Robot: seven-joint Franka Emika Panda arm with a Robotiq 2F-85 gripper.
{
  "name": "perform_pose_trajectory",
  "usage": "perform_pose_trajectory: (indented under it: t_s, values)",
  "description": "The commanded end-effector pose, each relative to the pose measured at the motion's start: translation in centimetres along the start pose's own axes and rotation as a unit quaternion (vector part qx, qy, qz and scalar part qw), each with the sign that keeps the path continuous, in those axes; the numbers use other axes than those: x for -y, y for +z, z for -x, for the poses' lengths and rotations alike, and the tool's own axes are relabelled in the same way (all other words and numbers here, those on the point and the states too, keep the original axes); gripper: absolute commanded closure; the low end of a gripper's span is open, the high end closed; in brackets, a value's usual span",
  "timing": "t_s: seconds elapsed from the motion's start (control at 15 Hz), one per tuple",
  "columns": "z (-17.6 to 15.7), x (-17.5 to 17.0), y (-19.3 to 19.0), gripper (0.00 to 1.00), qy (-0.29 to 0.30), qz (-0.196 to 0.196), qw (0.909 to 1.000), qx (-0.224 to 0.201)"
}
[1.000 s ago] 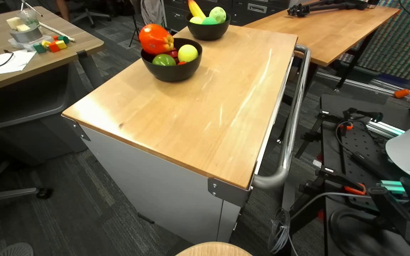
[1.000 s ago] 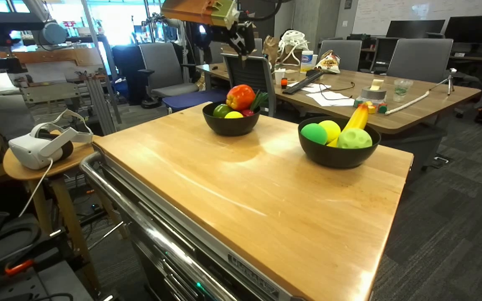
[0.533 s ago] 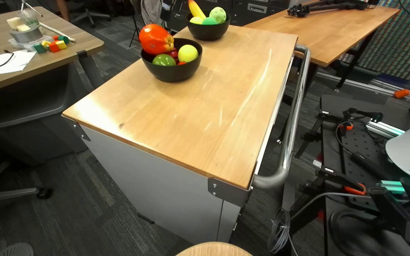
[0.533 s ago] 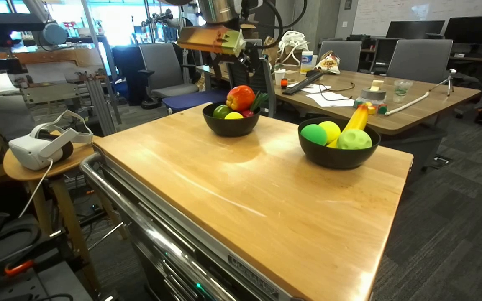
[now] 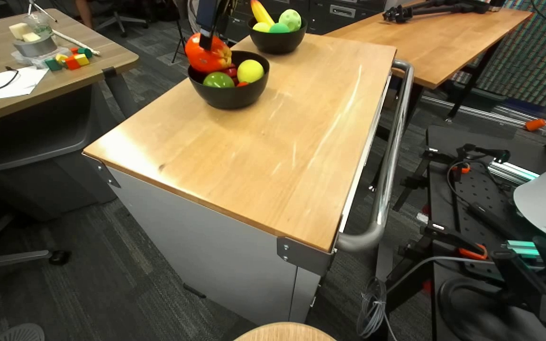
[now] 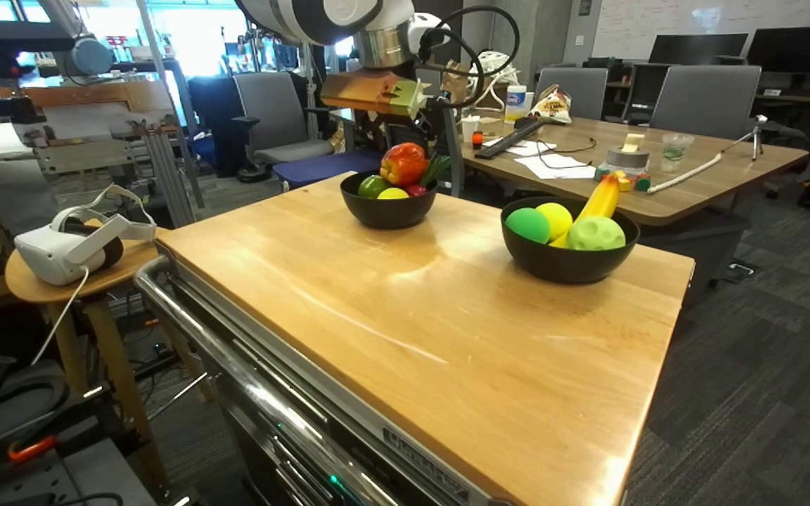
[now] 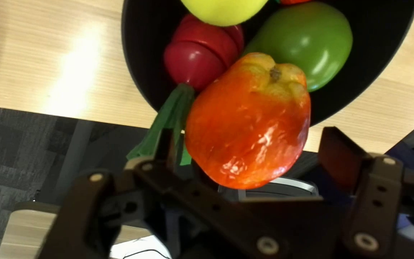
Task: Take the toy fruits and vegetables from the black bowls and place them on the table
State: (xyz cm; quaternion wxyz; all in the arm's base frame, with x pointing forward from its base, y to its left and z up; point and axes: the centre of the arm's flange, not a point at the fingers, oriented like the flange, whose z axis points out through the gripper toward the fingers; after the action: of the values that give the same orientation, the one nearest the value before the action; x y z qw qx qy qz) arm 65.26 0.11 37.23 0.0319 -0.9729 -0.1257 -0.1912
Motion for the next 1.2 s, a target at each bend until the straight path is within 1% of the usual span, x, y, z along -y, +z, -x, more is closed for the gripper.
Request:
perform_pose_trajectory:
  t_s: [0.0, 0.07, 0.13, 0.2, 0.27, 0.33, 0.6, 0.67, 0.73, 0.8, 0.87, 1.0, 1.07, 1.13]
  values:
    - [-1.8, 0.1, 0.9, 0.00, 0.009, -0.006, 0.9999, -0.001]
    - [-1.8, 0.2, 1.1, 0.25, 0.013, -0.009, 0.9999, 0.001]
    - [-1.8, 0.2, 1.2, 0.26, 0.016, -0.012, 0.9998, 0.002]
    - [-1.7, 0.2, 1.2, 0.32, 0.019, -0.013, 0.9997, 0.005]
    - [-1.6, 0.0, 1.2, 0.42, 0.023, -0.012, 0.9996, 0.007]
    - [-1.6, -0.3, 1.1, 0.47, 0.027, -0.010, 0.9996, 0.008]
    - [-0.7, -1.5, -0.1, 0.47, 0.048, -0.003, 0.9987, 0.014]
    - [-0.4, -1.5, -1.5, 0.47, 0.053, -0.005, 0.9983, 0.025]
    - [-0.2, -1.6, -3.0, 0.47, 0.060, -0.007, 0.9971, 0.046]
    - [0.1, -1.4, -5.4, 0.47, 0.065, -0.008, 0.9961, 0.060]
    - [0.4, -1.5, -7.5, 0.47, 0.067, 0.001, 0.9957, 0.064]
    - [1.5, -2.1, -11.5, 0.47, 0.082, 0.037, 0.9929, 0.077]
    - [2.5, -3.0, -13.6, 0.47, 0.098, 0.059, 0.9901, 0.081]
    - [3.8, -4.1, -15.1, 0.47, 0.118, 0.070, 0.9868, 0.085]
